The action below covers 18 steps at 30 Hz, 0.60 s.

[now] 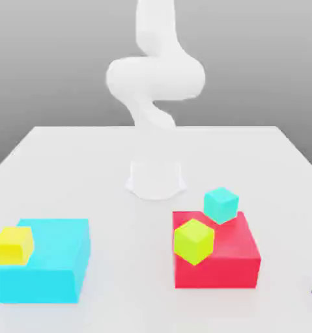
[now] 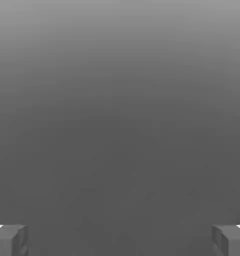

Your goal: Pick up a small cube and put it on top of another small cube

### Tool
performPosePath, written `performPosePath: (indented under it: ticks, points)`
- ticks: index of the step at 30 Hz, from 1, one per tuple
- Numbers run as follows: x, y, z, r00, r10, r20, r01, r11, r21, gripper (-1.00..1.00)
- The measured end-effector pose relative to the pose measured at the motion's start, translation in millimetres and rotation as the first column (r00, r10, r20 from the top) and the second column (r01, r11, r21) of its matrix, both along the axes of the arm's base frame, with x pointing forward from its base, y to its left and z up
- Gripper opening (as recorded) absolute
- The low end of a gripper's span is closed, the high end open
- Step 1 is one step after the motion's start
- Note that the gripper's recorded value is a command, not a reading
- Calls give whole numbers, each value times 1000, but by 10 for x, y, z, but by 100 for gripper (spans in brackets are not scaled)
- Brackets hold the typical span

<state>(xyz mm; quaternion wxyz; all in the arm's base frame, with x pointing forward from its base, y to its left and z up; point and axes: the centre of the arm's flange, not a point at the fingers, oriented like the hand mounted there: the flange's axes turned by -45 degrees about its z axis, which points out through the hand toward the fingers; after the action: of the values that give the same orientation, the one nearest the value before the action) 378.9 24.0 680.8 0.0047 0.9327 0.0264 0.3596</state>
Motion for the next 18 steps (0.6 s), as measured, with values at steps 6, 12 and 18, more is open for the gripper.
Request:
performPosePath:
  ticks: [6,12,18]
  points:
    - [626,668,-850,977,144,-157,-158,984,-81,0]
    - [952,1386,-1811,908,283,-309,-333,935,-124,0]
    - [944,2158,-2854,787,418,-453,-521,844,-126,0]
